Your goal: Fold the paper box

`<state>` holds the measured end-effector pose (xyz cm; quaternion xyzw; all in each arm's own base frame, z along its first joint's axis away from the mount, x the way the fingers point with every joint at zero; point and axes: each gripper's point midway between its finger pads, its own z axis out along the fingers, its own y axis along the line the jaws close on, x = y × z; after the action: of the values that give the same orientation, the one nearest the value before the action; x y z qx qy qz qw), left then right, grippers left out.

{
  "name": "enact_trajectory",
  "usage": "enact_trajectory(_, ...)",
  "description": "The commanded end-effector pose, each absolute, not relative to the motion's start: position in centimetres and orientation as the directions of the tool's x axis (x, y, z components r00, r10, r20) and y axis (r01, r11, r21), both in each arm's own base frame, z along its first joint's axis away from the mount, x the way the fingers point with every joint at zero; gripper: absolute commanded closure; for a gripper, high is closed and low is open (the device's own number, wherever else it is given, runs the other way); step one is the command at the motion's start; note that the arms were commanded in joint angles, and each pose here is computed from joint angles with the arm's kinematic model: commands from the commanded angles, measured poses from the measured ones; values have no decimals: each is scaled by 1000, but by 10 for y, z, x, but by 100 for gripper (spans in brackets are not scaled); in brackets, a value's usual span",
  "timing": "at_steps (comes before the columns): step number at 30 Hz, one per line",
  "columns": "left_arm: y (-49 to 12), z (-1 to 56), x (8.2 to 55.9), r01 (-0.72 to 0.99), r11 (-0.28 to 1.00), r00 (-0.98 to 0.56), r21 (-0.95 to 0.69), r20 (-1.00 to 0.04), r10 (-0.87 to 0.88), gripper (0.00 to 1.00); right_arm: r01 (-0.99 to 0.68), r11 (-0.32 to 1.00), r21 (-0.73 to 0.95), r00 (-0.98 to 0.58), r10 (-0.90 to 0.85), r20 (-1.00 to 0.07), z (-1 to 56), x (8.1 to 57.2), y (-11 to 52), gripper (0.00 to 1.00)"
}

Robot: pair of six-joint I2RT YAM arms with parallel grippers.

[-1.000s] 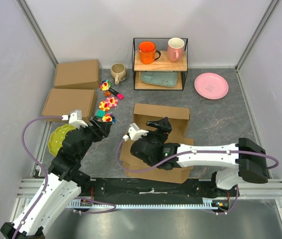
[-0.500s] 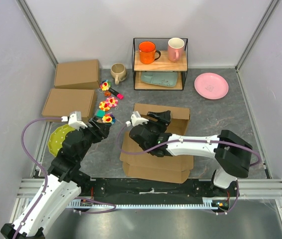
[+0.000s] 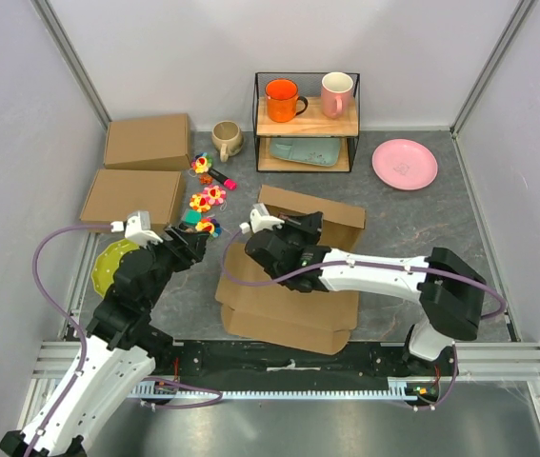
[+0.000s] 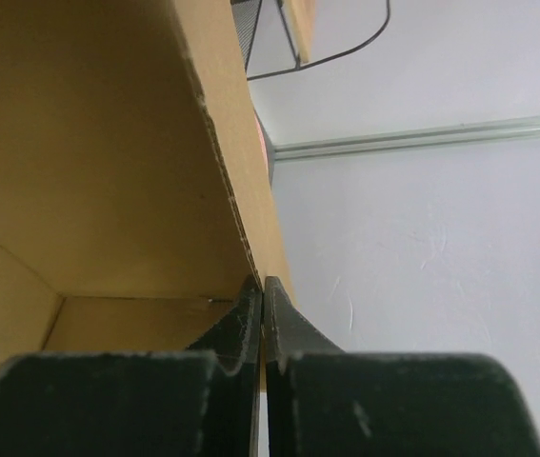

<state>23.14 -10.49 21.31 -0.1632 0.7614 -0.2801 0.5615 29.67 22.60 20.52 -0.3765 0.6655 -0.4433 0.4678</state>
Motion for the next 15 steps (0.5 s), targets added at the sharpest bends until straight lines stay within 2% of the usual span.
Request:
enact_trajectory(1, -98, 280, 235, 137, 786, -183, -603, -795, -578, 28, 23, 548, -836, -303, -793, -528, 266, 300, 216, 100)
enact_trajectory(2, -98, 288, 235, 149, 788, -169, -598, -800, -576, 28, 29, 554, -832, -340, -778, -529, 282, 307, 204, 100)
enact_trajectory(3, -99, 294, 236, 153, 789, -166, -595, -802, -573, 28, 31, 647, -762, -359, -704, -613, 278, 314, 205, 100)
enact_trajectory(5, -97, 317, 235, 178, 786, -131, -592, -806, -577, 28, 50, 725, -687, -452, -597, -663, 293, 335, 174, 100)
enact_trajectory(6, -98, 324, 236, 184, 785, -122, -592, -806, -579, 28, -20, 809, -588, -485, -522, -702, 282, 343, 177, 100)
enact_trajectory(8, -94, 350, 233, 215, 787, -72, -578, -813, -578, 28, 52, 915, -401, -566, -304, -766, 277, 364, 145, 100)
enact_trajectory(9, -91, 362, 233, 228, 789, -33, -570, -815, -579, 28, -27, 967, -253, -607, -217, -765, 266, 365, 154, 100)
enact_trajectory(12, -79, 388, 232, 219, 821, 59, -527, -833, -550, 28, 66, 998, 3, -692, 49, -720, 246, 374, 123, 100)
enact_trajectory(13, -75, 403, 229, 228, 832, 92, -506, -839, -536, 28, 87, 989, 123, -733, 147, -664, 232, 372, 123, 100)
enact_trajectory(15, -72, 415, 226, 234, 833, 120, -502, -835, -537, 28, 127, 962, 240, -749, 252, -613, 226, 366, 123, 100)
